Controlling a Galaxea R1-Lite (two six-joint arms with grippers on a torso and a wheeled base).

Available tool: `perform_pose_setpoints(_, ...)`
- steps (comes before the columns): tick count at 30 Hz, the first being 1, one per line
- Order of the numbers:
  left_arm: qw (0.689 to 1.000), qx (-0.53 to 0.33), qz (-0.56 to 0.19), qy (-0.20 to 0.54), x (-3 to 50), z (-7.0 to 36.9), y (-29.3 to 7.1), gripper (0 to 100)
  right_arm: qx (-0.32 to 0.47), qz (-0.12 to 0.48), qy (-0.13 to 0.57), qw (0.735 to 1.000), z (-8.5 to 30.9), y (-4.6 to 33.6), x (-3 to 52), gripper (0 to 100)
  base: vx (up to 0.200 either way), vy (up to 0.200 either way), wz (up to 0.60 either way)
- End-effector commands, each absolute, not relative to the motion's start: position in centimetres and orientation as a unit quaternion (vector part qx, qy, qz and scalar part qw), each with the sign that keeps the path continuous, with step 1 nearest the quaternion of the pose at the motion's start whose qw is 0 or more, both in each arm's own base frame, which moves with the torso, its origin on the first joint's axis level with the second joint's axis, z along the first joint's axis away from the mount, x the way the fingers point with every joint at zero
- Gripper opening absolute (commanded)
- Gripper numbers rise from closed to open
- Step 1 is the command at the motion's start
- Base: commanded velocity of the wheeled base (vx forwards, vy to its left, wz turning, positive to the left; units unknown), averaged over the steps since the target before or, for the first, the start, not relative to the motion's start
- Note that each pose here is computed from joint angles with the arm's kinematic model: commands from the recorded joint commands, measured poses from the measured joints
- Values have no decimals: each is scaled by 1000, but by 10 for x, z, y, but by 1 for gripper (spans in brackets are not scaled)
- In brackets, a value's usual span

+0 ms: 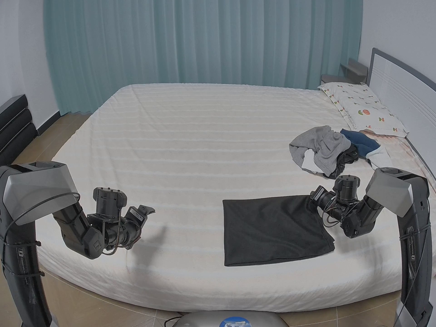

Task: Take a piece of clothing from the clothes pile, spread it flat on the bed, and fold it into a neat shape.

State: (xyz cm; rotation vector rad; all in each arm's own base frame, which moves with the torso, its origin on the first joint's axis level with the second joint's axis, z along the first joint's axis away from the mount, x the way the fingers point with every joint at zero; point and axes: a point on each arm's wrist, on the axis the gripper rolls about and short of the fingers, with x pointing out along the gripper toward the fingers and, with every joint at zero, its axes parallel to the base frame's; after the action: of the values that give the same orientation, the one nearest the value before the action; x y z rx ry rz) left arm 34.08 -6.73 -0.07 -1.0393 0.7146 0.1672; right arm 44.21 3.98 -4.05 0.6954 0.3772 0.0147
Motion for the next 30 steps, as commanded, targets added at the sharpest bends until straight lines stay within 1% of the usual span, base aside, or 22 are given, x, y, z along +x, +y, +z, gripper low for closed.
perform_pose_setpoints(1, 804, -485, 78, 334, 341, -1, -67, 100, 340, 5, 184, 922, -46, 38, 444, 0, 0, 0, 0)
perform_pose_setpoints(7, 804, -485, 77, 334, 341, -1, -68, 100, 344, 3, 170, 923, -46, 33, 453, 0, 0, 0, 0)
perform_pose_setpoints(9, 804, -485, 78, 334, 341, -1, -67, 100, 346, -2, 162, 924, -46, 26, 457, 0, 0, 0, 0)
perform_pose_setpoints(19, 804, -485, 78, 334, 341, -1, -68, 100, 346, -1, 168, 923, -51, 25, 456, 0, 0, 0, 0)
perform_pose_setpoints(20, 804, -485, 78, 334, 341, -1, -67, 100, 347, -1, 168, 923, -51, 25, 456, 100, 0, 0, 0)
perform_pose_setpoints(24, 804, -485, 77, 334, 341, -1, -68, 100, 349, 2, 154, 925, -43, 22, 455, 100, 0, 0, 0)
perform_pose_setpoints(26, 804, -485, 78, 334, 341, -1, -68, 100, 350, 4, 146, 925, -29, 20, 448, 100, 0, 0, 0)
perform_pose_setpoints(27, 804, -485, 77, 334, 341, -1, -68, 100, 350, 4, 146, 925, -29, 20, 448, 100, 0, 0, 0)
perform_pose_setpoints(29, 805, -486, 77, 333, 341, 0, -67, 100, 356, 17, 151, 922, -8, 21, 433, 100, 0, 0, 0)
perform_pose_setpoints(30, 805, -486, 77, 333, 341, 0, -67, 100, 356, 19, 151, 922, -8, 22, 433, 100, 0, 0, 0)
